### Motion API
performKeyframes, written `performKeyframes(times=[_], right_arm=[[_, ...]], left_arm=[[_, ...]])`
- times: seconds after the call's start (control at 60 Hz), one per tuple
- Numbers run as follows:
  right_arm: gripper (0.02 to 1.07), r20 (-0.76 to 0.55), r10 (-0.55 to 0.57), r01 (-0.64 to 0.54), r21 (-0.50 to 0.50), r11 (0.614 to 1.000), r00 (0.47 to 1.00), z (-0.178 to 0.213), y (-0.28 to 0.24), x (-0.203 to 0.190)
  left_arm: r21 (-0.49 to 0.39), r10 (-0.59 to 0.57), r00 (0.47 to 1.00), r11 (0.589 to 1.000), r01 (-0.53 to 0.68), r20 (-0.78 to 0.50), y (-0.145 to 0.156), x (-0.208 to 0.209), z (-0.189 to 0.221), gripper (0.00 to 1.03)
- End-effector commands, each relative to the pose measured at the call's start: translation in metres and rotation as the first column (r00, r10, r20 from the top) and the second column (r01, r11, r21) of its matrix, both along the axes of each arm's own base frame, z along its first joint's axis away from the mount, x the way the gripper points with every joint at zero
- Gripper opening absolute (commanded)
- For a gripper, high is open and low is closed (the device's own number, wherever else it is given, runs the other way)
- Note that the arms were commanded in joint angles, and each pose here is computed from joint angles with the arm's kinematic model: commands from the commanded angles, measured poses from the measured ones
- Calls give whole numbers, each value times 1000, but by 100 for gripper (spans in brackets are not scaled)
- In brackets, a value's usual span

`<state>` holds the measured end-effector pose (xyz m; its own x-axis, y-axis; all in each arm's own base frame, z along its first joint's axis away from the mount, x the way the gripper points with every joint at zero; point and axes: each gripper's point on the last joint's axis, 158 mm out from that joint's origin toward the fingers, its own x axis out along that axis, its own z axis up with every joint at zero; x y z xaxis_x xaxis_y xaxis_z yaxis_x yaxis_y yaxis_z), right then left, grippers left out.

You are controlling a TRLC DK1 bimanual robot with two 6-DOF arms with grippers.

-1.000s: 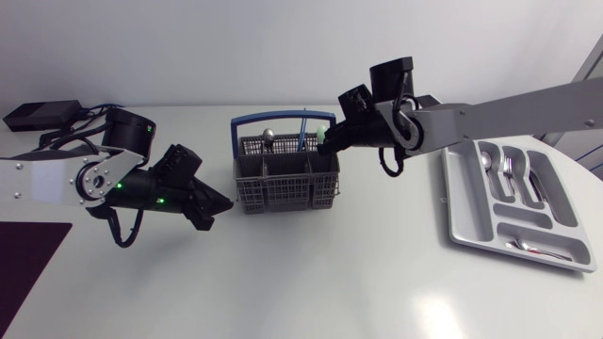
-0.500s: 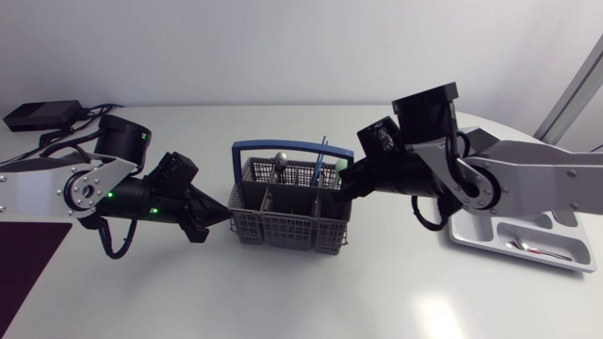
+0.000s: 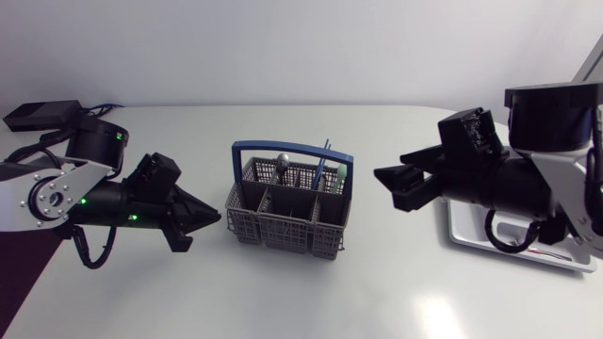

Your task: Sort the cutlery from the basket into the organizer compartments.

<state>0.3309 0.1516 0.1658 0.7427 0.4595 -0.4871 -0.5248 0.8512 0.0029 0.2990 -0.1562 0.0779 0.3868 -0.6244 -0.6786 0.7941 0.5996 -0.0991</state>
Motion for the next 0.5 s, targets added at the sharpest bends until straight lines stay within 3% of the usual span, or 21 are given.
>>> performKeyframes(times=[0.0,0.317,0.483], right_arm=[[65,-56,-51,51,-5,999,997,-23,-20,21],[8,-219,-32,57,109,992,975,-66,-15,97],[8,-343,29,39,188,981,939,-93,12,128]], left_arm=[[3,-46,999,999,46,-20,-7,-15,-8,18],[23,-107,989,994,110,-104,-22,-15,-27,8],[40,-131,984,990,137,-123,-30,-12,-40,6]])
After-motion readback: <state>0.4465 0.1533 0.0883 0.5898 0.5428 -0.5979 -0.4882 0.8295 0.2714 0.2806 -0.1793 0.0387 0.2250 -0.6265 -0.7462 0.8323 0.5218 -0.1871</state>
